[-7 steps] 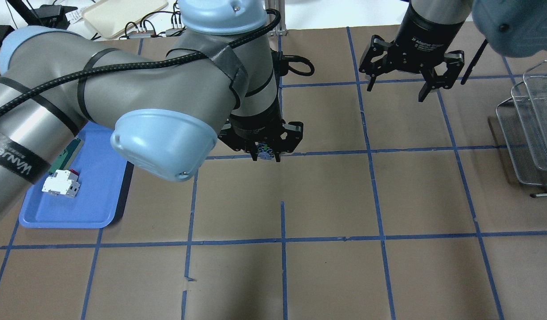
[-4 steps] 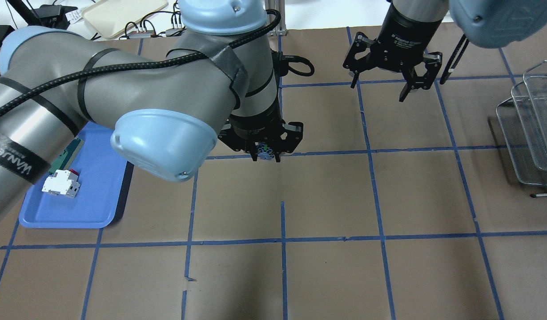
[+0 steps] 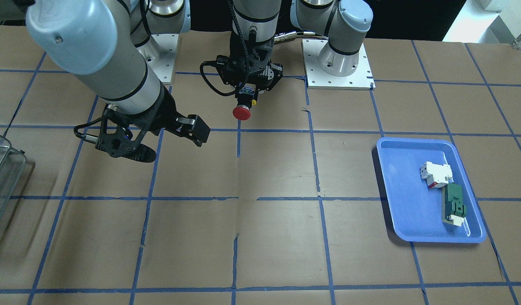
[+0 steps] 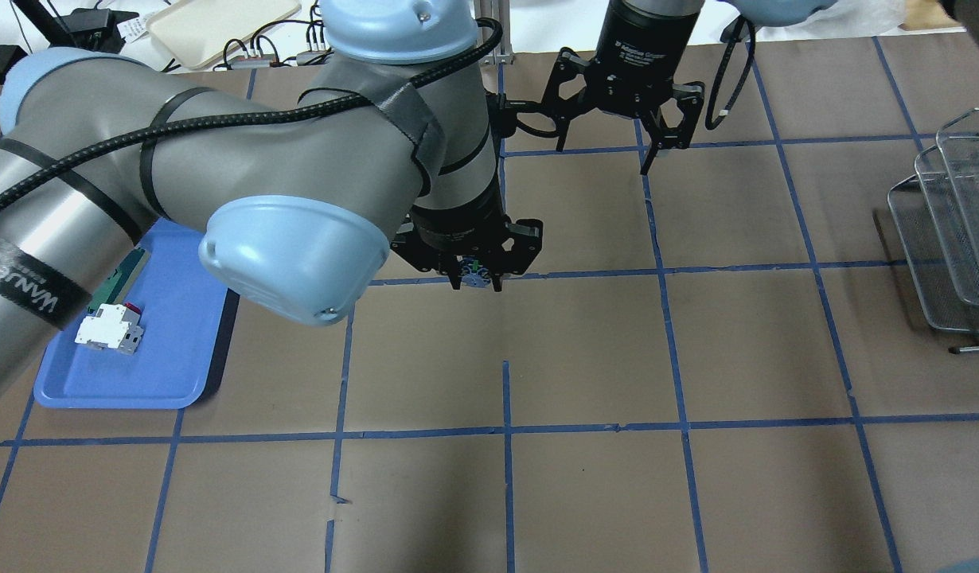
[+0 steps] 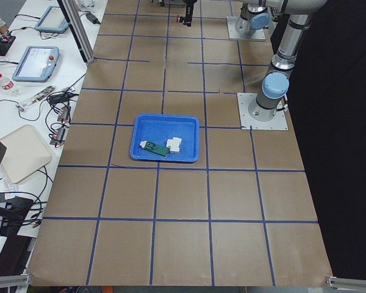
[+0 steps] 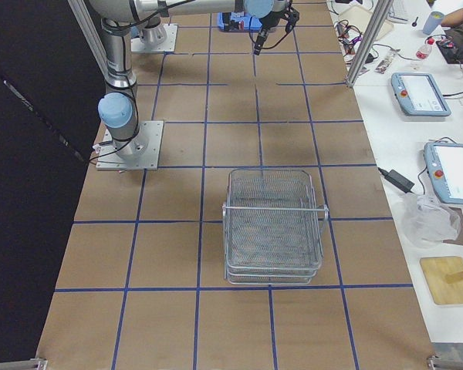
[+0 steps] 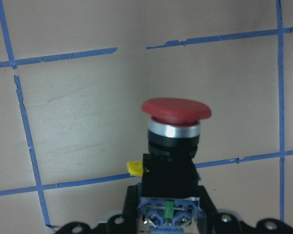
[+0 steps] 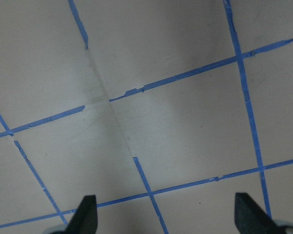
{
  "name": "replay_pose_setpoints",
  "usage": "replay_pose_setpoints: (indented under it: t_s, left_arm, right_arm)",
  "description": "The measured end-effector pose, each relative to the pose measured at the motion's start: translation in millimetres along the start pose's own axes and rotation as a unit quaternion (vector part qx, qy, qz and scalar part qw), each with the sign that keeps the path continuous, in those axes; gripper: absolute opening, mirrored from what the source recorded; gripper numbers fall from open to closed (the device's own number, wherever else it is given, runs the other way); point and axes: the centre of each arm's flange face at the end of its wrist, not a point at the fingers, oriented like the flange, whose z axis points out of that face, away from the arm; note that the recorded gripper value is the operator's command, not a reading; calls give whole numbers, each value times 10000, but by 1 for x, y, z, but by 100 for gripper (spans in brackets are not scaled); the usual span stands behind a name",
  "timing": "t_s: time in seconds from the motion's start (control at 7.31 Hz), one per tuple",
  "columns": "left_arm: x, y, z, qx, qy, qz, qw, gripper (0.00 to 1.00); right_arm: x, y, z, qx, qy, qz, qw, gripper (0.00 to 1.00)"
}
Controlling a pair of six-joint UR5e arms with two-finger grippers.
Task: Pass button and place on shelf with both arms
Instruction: 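Move the open right gripper over the button held by the left gripper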
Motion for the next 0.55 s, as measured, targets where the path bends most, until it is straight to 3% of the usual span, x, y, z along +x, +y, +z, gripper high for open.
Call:
replay_pose_setpoints:
  t_s: [0.27, 0.55]
  left_arm:
    - [0, 0, 0, -2, -5, 0, 10000, 2]
    - [0, 0, 0, -14, -11, 1, 10000, 2]
  right_arm:
    - [-24, 8, 10, -285, -187, -130, 9993, 100]
    - [-38, 20, 20, -501, -144, -222, 9984, 100]
